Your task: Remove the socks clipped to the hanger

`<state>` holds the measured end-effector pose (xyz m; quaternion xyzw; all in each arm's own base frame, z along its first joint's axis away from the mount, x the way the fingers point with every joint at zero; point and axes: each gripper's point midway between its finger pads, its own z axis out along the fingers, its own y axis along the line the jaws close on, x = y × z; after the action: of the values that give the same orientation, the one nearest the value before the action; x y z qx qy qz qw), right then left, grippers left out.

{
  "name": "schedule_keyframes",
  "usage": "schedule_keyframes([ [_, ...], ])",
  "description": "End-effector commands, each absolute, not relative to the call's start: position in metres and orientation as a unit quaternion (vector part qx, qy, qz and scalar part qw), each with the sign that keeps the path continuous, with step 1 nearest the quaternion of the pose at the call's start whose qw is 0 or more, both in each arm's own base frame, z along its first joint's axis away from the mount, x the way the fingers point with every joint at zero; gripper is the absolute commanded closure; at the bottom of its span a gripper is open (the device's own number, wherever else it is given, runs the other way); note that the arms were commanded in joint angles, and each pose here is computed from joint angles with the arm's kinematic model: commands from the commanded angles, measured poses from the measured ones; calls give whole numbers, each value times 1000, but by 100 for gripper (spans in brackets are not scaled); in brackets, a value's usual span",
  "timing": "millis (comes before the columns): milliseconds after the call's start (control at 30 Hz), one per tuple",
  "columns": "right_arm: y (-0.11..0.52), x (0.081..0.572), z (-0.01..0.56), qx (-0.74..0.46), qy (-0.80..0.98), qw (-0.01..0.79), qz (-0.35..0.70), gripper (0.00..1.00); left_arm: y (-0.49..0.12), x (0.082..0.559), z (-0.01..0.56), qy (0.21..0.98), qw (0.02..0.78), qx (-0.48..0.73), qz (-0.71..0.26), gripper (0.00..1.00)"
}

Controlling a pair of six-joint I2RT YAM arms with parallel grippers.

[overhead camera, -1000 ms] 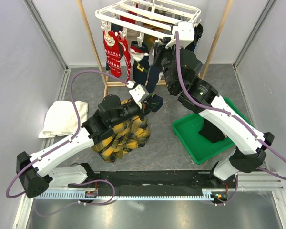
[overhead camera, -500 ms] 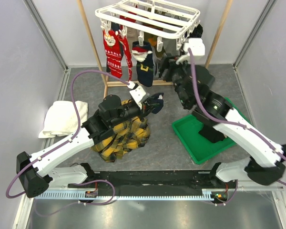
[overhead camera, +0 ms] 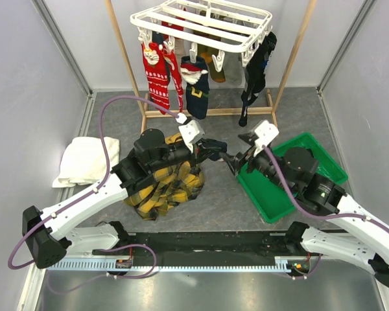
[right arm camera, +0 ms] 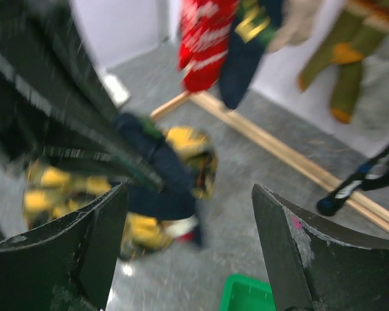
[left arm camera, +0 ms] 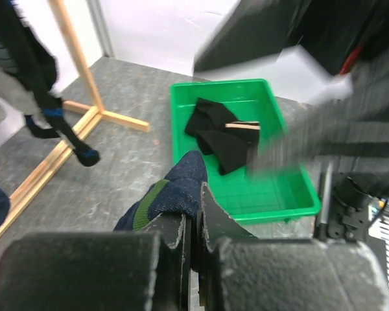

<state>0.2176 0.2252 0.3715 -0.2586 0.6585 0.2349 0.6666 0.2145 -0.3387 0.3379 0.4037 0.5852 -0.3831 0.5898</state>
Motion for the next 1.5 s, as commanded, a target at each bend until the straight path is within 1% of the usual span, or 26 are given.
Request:
schedule_keyframes([
  [0, 249, 195, 349, -358, 625, 640, 267, 15, -345, 191, 371, 533, 593, 423, -431, 98],
  [133, 252, 199, 320, -388, 633, 623, 245, 13, -350, 176, 371, 511, 573, 449, -456, 98],
  [200, 254, 202, 315, -388, 639, 620, 239, 15, -352, 172, 371, 507, 567, 456, -462, 98],
  [233, 254, 203, 312, -387, 641, 619, 236, 24, -351, 171, 372, 504, 567, 458, -463, 98],
  [300, 254, 206, 315, -376, 641, 625, 238, 34, -352, 170, 371, 504, 565, 460, -465, 98],
  [333, 253, 206, 314, -372, 642, 627, 238, 42, -352, 169, 372, 502, 565, 460, -465, 98],
  [400, 252, 207, 318, -362, 637, 636, 242, 44, -352, 168, 372, 501, 564, 461, -466, 98],
  [467, 253, 207, 317, -362, 635, 638, 244, 54, -352, 168, 372, 500, 563, 462, -468, 98],
  [500, 254, 207, 319, -360, 633, 640, 247, 61, -351, 167, 374, 499, 564, 462, -468, 98],
  [533, 255, 207, 317, -358, 634, 639, 248, 77, -351, 168, 373, 501, 565, 460, -467, 98],
  [567, 255, 208, 318, -354, 634, 640, 250, 84, -351, 168, 374, 501, 566, 460, -466, 98],
  [600, 254, 208, 318, -346, 639, 639, 253, 93, -350, 170, 374, 504, 567, 457, -464, 95],
  [633, 253, 210, 319, -335, 644, 640, 252, 100, -349, 173, 374, 508, 572, 452, -458, 84],
  [700, 251, 213, 320, -306, 657, 638, 261, 100, -349, 177, 373, 515, 576, 446, -453, 71],
  [733, 249, 216, 320, -290, 664, 638, 261, 100, -347, 184, 372, 524, 584, 434, -442, 55],
  [800, 248, 219, 316, -252, 684, 629, 270, 100, -346, 189, 371, 531, 590, 427, -432, 43],
  [867, 235, 230, 303, -188, 720, 620, 250, 100, -343, 197, 367, 544, 599, 412, -418, 29],
  [900, 227, 236, 298, -163, 733, 619, 232, 100, -342, 201, 365, 551, 602, 406, -411, 26],
  [933, 218, 241, 292, -133, 745, 617, 214, 100, -340, 208, 364, 559, 611, 393, -399, 21],
  [967, 193, 250, 282, -73, 766, 618, 161, 100, -339, 213, 362, 565, 615, 387, -391, 20],
  [1100, 156, 262, 269, -27, 786, 611, 96, 100, -322, 244, 359, 606, 647, 324, -330, 18],
  [1133, 138, 267, 263, -9, 798, 599, 70, 100, -318, 249, 358, 613, 652, 313, -319, 17],
  [1200, 118, 273, 260, 44, 808, 585, 53, 100, -308, 260, 360, 625, 664, 286, -293, 16],
  [1233, 95, 276, 247, 80, 820, 566, 22, 100, -304, 262, 360, 628, 668, 278, -286, 16],
  [1367, 60, 277, 218, 182, 824, 536, 2, 100, -291, 270, 364, 634, 683, 252, -259, 16],
  [1467, 48, 272, 190, 218, 830, 514, 1, 100, -283, 273, 369, 636, 692, 235, -248, 17],
])
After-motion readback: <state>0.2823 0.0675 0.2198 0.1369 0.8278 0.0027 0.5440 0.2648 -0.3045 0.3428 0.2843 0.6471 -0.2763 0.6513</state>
